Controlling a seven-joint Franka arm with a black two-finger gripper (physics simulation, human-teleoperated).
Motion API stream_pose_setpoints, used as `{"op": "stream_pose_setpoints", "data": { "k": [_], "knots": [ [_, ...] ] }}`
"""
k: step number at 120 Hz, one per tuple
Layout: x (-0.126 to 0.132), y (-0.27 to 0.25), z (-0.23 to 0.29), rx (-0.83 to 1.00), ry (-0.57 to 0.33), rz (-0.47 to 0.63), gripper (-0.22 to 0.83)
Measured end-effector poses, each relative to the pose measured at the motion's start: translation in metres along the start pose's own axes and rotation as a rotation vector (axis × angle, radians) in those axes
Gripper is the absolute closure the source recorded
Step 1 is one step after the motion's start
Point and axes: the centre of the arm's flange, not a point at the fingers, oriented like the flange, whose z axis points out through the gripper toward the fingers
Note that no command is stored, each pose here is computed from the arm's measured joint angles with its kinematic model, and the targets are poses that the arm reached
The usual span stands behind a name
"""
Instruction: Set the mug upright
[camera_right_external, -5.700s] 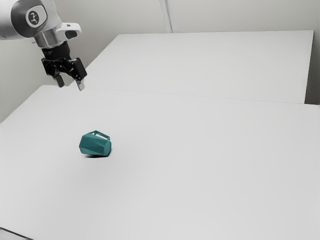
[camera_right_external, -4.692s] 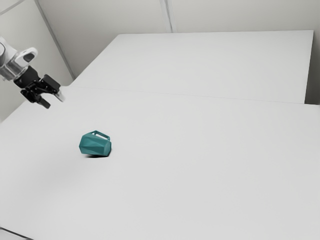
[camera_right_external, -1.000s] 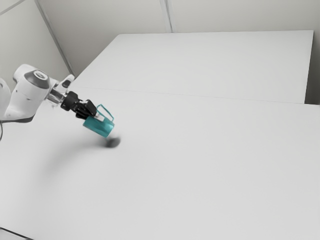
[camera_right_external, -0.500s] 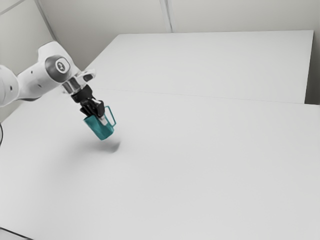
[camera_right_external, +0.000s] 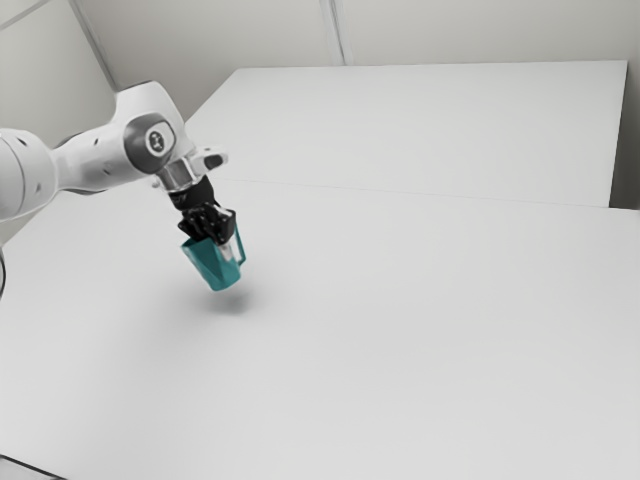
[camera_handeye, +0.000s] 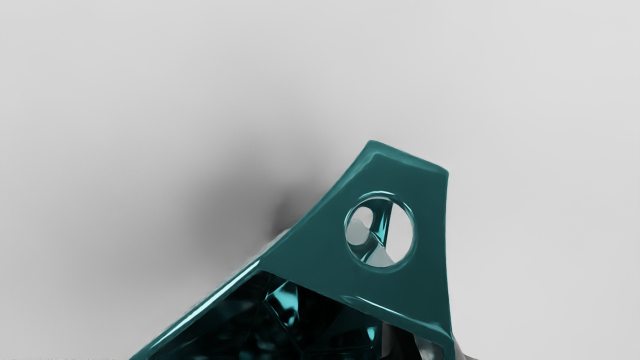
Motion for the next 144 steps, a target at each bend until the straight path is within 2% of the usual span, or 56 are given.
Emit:
{"op": "stream_pose_setpoints", "data": {
  "k": [33, 122, 132, 144],
  "knots": [
    [0.003, 0.028, 0.017, 0.034, -0.002, -0.061, 0.78],
    [0.004, 0.043, 0.066, 0.061, 0.007, -0.227, 0.78],
    [0.005, 0.045, 0.066, 0.058, 0.011, -0.236, 0.71],
    [0.005, 0.047, 0.067, 0.054, 0.014, -0.245, 0.52]
  ]
}}
